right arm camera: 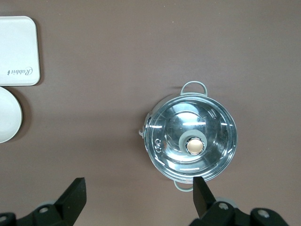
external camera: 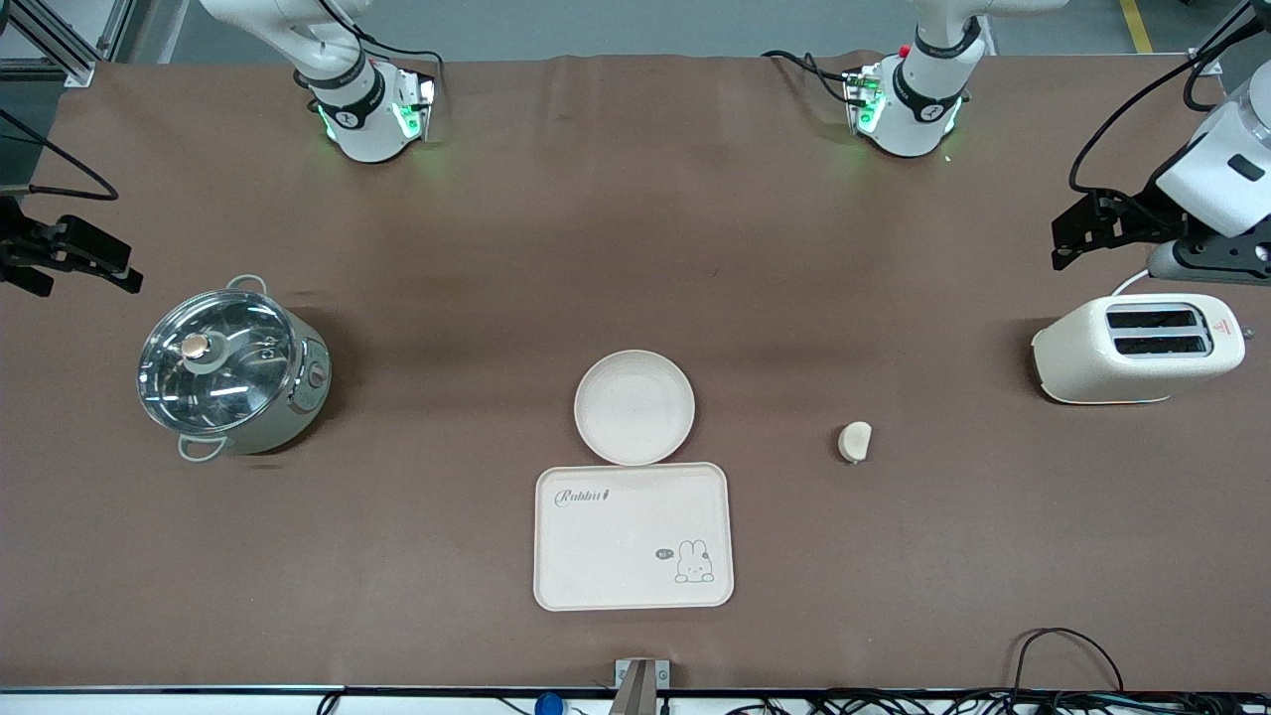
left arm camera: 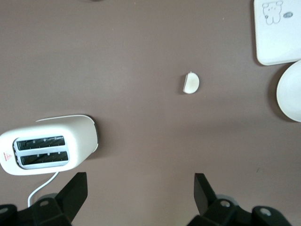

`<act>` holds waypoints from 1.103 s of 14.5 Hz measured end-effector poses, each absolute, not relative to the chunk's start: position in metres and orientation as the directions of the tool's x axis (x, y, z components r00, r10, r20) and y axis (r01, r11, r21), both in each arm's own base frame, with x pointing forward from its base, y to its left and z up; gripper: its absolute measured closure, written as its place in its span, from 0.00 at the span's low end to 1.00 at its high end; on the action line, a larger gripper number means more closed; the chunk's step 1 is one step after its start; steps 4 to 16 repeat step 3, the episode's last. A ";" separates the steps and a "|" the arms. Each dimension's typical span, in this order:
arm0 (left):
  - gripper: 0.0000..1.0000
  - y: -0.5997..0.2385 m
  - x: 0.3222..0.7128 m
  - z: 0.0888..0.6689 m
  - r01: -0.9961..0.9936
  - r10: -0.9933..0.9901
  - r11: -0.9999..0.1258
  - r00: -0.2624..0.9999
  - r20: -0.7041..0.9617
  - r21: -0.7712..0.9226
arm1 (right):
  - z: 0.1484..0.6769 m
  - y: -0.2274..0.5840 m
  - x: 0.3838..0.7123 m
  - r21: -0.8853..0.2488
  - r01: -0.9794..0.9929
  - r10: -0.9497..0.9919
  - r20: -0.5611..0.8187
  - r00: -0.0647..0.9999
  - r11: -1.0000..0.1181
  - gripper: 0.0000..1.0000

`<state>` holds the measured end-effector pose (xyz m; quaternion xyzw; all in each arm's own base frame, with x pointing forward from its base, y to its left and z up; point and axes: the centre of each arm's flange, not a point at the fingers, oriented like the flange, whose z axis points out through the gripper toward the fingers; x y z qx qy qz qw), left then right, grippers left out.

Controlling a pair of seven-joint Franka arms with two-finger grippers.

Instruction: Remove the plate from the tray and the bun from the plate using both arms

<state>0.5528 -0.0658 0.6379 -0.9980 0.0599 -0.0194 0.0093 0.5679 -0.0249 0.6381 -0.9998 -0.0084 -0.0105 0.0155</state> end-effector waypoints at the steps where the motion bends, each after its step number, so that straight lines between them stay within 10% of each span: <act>1: 0.00 -0.067 0.554 0.644 -0.121 -0.122 -0.992 0.991 0.054 -0.021 | 0.638 -0.025 0.568 -0.031 0.017 0.016 0.021 1.000 -0.999 0.00; 16: 0.00 -0.068 0.557 0.655 -0.121 -0.122 -0.992 0.989 0.079 -0.020 | 0.638 -0.025 0.568 -0.031 0.017 0.016 0.021 1.000 -0.999 0.00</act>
